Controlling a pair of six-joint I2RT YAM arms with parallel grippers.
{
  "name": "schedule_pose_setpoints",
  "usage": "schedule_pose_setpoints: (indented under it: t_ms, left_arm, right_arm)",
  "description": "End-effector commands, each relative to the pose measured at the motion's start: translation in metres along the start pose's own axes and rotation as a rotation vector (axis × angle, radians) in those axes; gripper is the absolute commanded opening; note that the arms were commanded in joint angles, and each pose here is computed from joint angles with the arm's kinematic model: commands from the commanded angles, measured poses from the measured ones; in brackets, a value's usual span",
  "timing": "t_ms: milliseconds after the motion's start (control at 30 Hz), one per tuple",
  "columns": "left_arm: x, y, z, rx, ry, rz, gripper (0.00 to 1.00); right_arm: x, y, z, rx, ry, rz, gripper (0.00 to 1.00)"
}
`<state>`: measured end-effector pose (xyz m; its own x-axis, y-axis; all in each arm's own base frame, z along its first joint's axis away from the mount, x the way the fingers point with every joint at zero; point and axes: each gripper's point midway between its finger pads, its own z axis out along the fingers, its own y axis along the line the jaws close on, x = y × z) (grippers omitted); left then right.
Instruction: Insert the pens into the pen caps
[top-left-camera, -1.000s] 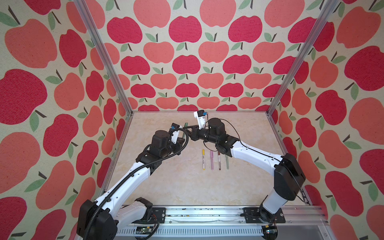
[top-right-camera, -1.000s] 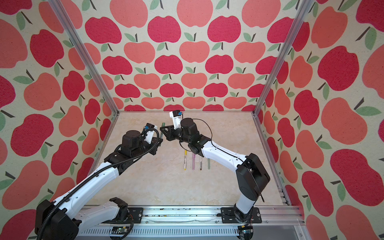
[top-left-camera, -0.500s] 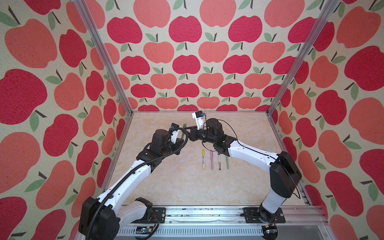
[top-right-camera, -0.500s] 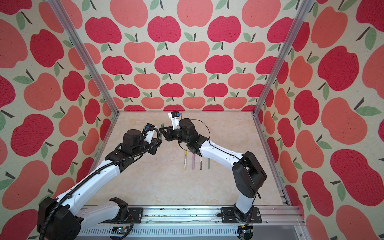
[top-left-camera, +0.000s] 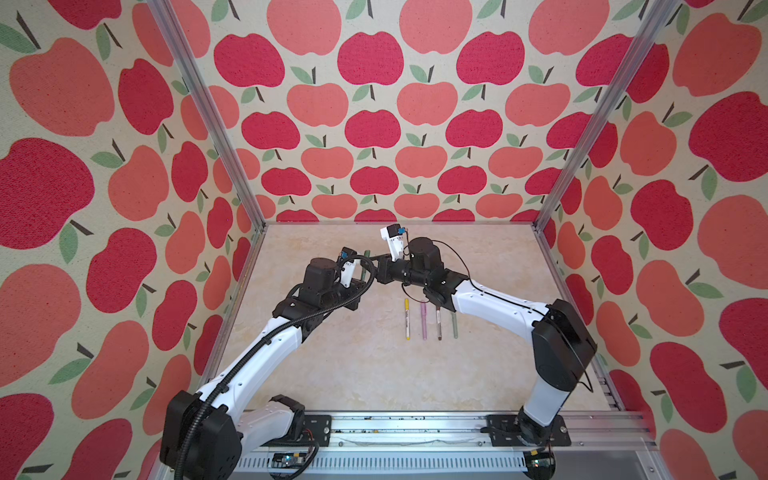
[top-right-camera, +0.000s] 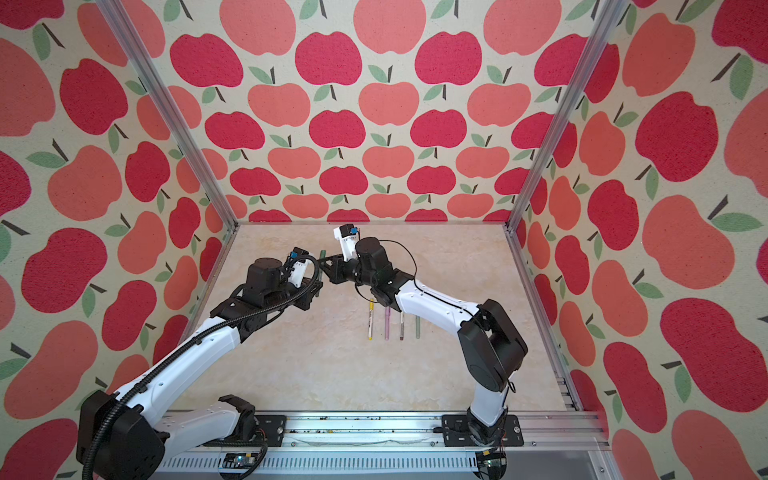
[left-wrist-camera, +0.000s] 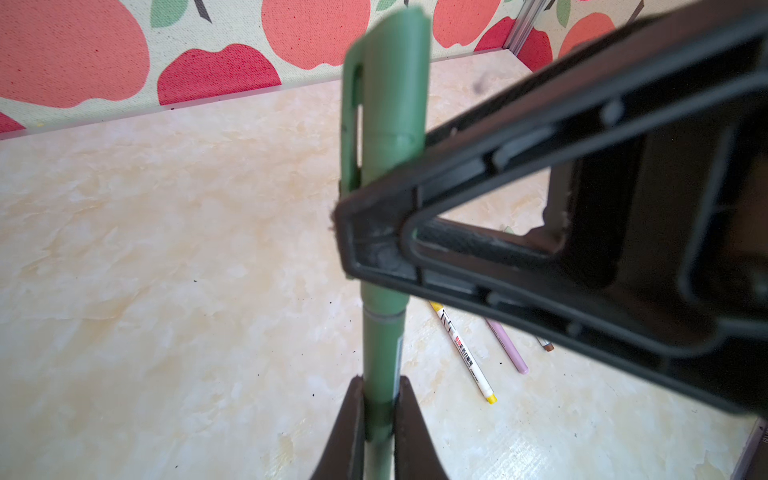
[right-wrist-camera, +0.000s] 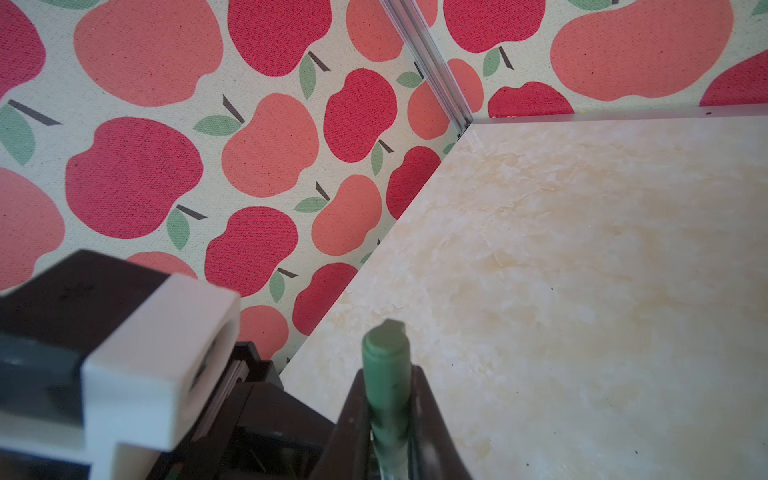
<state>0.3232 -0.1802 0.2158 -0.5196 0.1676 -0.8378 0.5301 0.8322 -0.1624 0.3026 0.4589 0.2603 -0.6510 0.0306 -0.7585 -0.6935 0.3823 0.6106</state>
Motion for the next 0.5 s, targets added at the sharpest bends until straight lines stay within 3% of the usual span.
schedule_pose_setpoints:
  t_ms: [0,467]
  left_arm:
    - [-0.1812,-0.0026,-0.0787,-0.057,-0.645,0.108,0.0]
    - [-0.1848,-0.0017,-0.0883,-0.063,-0.66,0.108,0.0]
  right_arm:
    - [0.1607,0.0213,-0.0074,-0.114,0.565,0.211,0.0]
    - [0.1622,0.0236,-0.0092,-0.119,0.568,0.206,0.0]
